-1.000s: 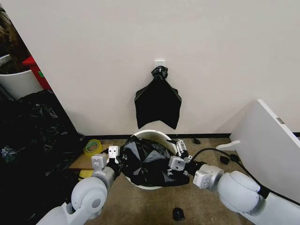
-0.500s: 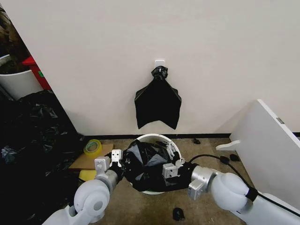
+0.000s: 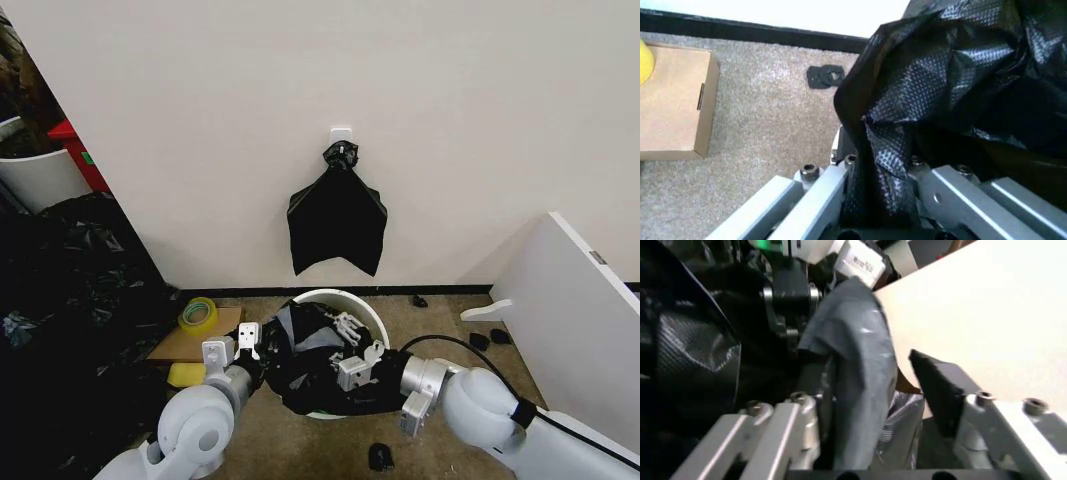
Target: Place the garbage bag over the trash bin.
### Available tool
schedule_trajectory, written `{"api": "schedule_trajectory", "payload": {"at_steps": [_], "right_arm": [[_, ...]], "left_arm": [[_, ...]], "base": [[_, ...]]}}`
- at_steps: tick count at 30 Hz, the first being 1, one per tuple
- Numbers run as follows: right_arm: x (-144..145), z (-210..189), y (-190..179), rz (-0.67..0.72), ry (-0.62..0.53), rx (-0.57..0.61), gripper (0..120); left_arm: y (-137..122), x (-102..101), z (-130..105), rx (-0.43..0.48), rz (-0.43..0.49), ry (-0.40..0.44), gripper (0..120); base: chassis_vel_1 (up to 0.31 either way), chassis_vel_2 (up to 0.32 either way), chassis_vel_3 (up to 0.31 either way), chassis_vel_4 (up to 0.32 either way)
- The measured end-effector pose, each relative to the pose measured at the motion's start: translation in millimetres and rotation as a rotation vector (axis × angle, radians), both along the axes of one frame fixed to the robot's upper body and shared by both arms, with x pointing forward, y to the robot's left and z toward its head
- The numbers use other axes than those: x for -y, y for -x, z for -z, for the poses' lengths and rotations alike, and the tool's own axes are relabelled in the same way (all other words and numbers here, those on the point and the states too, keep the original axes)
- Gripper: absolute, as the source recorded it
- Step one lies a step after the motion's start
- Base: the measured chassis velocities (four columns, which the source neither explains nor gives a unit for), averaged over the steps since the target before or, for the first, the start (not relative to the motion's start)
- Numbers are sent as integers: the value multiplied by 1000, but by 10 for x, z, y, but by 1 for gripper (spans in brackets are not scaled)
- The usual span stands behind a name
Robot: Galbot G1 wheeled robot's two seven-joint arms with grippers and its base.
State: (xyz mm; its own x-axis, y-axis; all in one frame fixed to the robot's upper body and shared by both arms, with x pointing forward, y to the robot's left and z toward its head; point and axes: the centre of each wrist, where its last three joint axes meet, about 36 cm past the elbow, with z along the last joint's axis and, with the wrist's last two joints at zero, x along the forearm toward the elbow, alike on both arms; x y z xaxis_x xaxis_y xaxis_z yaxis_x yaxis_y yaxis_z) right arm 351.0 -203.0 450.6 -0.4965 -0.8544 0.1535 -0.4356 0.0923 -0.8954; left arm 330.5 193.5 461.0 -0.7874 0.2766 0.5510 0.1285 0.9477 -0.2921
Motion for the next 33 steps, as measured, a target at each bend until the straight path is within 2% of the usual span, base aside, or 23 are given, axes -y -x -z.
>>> {"api": "schedule_trajectory", "payload": {"at_steps": [2,6,9,12,14,15,16,20,21,24,25,28,33], "right_arm": [[16,9,3,-5,-6,-8,32],[26,14,-1,-1,-15,-17,22],[41,12,-8,19,-60,-60,7],[48,2,-16,40,-115,-112,0],[47,-12,-20,51,-146,-139,0],[42,-52,-19,71,-208,-196,0],[42,-52,-19,71,-208,-196,0],[28,-186,6,158,-359,-346,0],[28,-186,6,158,-359,-346,0],[-3,-333,21,281,-499,-538,0],[-3,-333,21,281,-499,-538,0],[1,-445,-5,350,-581,-672,0],[7,-520,-7,380,-607,-738,0]], "left_arm": [[2,-1,4,-1,1,0,0],[10,-4,12,0,3,-3,0],[10,-28,12,19,8,-10,0],[-4,-54,3,35,12,-15,0],[-6,-66,3,45,18,-20,0],[10,-84,20,77,36,-41,0],[10,-84,20,77,36,-41,0],[106,-130,98,189,109,-114,0],[106,-130,98,189,109,-114,0],[209,-157,144,295,164,-195,0],[209,-157,144,295,164,-195,0],[274,-178,190,387,205,-270,0],[303,-204,227,452,231,-322,0]], "base": [[0,0,0,0],[0,0,0,0],[0,0,0,0],[0,0,0,0],[0,0,0,0],[0,0,0,0],[0,0,0,0],[0,0,0,0],[0,0,0,0],[0,0,0,0],[0,0,0,0],[0,0,0,0],[0,0,0,0]]}}
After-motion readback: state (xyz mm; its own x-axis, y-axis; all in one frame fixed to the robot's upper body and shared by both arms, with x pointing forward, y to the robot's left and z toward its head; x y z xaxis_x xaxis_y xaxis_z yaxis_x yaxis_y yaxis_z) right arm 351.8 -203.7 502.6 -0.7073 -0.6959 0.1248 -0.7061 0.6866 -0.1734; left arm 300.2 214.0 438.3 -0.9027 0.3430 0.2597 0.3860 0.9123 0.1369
